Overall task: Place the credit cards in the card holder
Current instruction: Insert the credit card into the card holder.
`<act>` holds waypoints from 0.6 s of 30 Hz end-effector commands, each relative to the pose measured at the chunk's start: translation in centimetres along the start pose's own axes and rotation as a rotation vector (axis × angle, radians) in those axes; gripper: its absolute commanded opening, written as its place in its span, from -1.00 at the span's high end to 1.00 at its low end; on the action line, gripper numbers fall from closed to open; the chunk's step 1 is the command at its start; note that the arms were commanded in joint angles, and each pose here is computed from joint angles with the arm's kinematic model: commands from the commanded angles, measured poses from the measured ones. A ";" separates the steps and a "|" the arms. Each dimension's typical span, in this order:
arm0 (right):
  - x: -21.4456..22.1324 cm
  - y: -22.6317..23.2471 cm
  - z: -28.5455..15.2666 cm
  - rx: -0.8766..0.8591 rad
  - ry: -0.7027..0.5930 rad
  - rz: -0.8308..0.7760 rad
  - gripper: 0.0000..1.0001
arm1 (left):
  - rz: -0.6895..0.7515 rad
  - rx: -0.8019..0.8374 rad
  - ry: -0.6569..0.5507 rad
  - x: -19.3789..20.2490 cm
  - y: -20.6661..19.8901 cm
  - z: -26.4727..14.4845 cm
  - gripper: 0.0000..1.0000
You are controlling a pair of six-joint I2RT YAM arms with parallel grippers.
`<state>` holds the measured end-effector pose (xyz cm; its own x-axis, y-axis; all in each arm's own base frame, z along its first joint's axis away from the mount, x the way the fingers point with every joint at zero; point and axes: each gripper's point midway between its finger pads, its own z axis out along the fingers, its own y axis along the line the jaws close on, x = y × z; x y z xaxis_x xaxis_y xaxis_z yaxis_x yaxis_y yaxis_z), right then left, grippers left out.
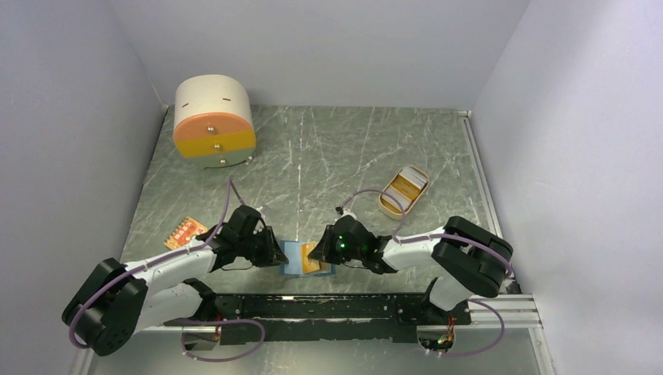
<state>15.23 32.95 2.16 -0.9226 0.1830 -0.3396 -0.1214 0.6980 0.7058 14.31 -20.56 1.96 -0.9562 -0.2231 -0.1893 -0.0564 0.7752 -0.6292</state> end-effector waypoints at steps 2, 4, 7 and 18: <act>1.9 -4.6 0.3 0.122 0.029 0.042 0.70 | -0.007 0.030 0.008 0.2 -0.3 0.0 0.52; 1.8 -4.3 0.5 0.095 0.017 0.055 0.70 | -0.009 0.031 0.009 0.3 -0.3 0.0 0.52; 1.7 -4.0 0.4 0.065 0.003 0.072 0.71 | -0.010 0.037 0.010 0.4 -0.3 0.0 0.52; 1.2 -3.3 0.7 -0.003 -0.036 0.114 0.76 | -0.016 0.041 0.021 0.8 0.1 0.3 0.52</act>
<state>15.27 33.22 1.92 -0.9119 0.2897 -0.2908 -0.0640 0.5993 0.7980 13.86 -20.59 1.55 -0.9585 -0.2244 -0.1757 -0.0614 0.7646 -0.6416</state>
